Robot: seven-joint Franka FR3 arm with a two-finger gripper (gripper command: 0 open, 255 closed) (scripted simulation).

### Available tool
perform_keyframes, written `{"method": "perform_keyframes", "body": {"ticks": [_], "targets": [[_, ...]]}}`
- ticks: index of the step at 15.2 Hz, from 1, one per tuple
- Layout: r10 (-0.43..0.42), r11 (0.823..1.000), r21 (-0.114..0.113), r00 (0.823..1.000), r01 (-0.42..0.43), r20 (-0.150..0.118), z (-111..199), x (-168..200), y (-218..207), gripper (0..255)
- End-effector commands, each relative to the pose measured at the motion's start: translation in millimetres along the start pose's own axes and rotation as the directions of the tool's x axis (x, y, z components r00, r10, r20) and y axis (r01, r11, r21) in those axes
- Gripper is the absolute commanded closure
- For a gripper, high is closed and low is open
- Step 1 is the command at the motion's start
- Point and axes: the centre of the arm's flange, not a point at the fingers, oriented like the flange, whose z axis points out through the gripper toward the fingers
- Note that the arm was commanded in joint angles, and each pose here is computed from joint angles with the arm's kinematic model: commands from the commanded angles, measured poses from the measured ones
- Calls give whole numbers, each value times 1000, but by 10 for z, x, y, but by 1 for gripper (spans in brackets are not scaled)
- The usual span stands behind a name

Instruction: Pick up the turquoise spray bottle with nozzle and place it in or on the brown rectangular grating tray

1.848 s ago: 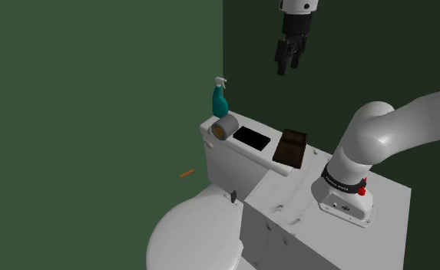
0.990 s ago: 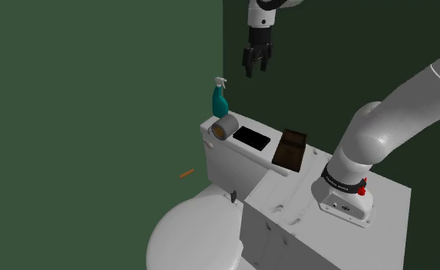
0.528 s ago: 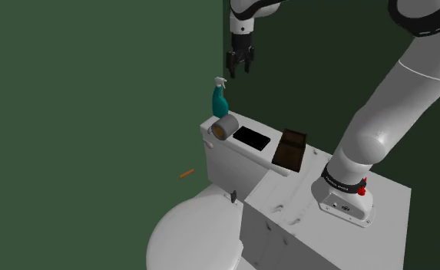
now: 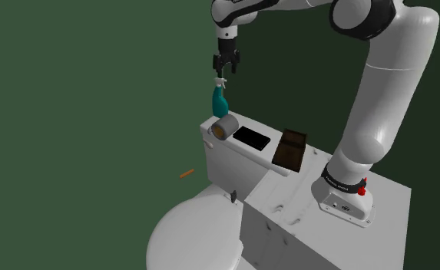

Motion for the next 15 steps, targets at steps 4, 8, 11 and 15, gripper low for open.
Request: {"method": "perform_keyframes", "body": {"ticks": [4,8,11,15], "targets": [[13,1000,0,1000,-13,0,205,602,94,0],[13,1000,0,1000,-13,0,416,602,94,0],[13,1000,0,1000,-13,0,574,602,94,0],[13,1000,0,1000,-13,0,605,602,94,0]]}}
